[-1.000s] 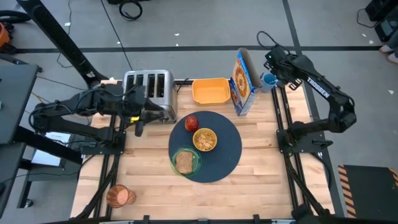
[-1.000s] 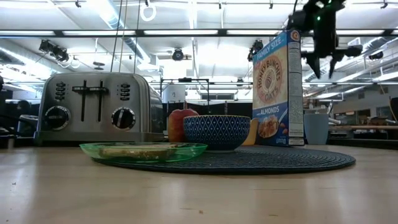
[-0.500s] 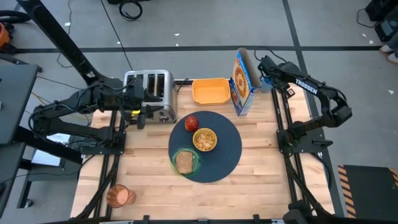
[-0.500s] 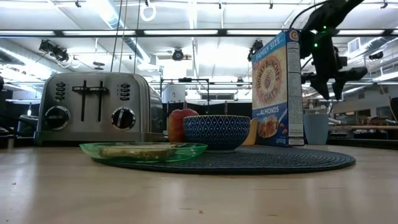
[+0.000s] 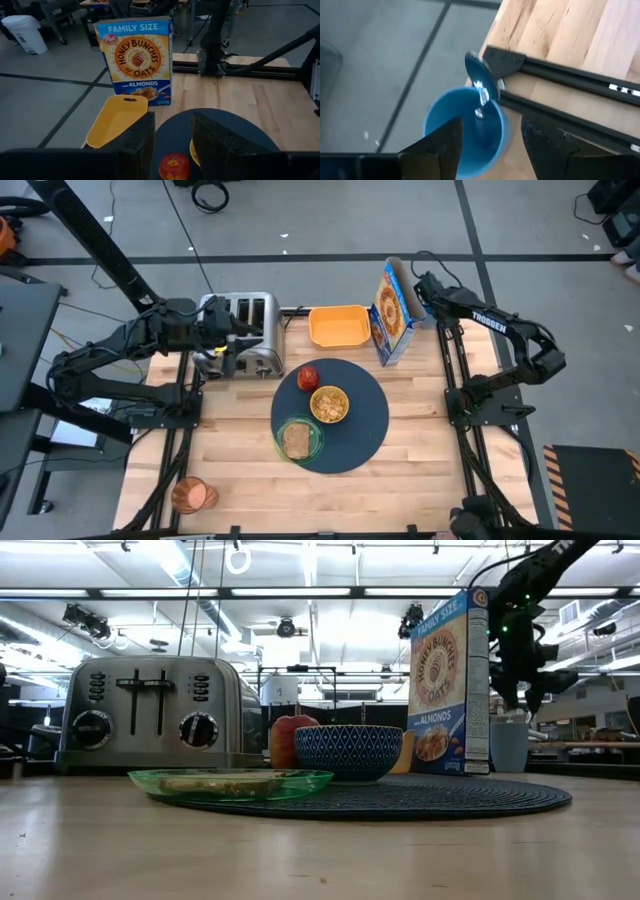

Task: Arrange a breakfast setting
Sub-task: Put the purple spoon on the table mat to the right of the yellow bowl

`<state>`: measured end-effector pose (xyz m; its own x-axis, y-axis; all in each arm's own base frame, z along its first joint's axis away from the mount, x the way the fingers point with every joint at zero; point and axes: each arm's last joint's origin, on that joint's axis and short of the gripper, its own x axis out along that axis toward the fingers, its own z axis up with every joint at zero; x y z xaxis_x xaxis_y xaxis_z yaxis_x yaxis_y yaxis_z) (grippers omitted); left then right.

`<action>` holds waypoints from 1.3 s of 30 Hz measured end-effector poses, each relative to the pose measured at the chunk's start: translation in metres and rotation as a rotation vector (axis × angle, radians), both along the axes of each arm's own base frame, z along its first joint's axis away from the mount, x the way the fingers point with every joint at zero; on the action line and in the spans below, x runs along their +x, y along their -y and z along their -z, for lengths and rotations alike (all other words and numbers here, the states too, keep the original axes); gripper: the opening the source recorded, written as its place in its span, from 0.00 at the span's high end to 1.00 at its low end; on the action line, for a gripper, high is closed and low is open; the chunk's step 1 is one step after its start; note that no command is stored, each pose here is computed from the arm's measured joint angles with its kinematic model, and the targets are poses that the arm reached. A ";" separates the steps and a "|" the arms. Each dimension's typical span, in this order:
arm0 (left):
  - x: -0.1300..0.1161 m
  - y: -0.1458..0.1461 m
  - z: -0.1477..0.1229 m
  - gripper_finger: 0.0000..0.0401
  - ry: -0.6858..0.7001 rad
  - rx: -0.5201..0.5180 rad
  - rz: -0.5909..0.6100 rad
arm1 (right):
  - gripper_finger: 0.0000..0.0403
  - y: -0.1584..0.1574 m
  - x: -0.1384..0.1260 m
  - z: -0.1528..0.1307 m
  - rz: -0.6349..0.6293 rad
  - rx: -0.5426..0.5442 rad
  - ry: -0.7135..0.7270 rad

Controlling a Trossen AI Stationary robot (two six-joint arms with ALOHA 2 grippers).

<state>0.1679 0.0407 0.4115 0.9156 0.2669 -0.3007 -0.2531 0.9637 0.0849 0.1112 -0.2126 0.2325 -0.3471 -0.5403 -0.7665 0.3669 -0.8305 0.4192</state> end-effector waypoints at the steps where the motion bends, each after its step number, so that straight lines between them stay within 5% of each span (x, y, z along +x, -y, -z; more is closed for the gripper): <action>1: 0.000 0.000 0.000 0.67 -0.001 0.000 0.000 | 0.48 -0.001 0.001 0.000 0.016 -0.017 -0.007; 14: -0.003 -0.007 0.001 0.67 -0.007 -0.008 -0.048 | 0.49 0.007 0.007 0.022 0.161 -0.077 -0.052; 27: -0.006 -0.019 0.000 0.67 0.000 -0.020 -0.124 | 0.50 0.024 0.016 0.036 0.149 -0.166 -0.173; 39: -0.006 -0.019 -0.001 0.67 0.024 -0.050 -0.139 | 0.69 0.023 0.022 0.042 0.137 -0.177 -0.253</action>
<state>0.1615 0.0601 0.4123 0.8780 0.3769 -0.2950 -0.3858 0.9221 0.0298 0.1328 -0.2357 0.1902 -0.5933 -0.5925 -0.5449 0.3675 -0.8017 0.4715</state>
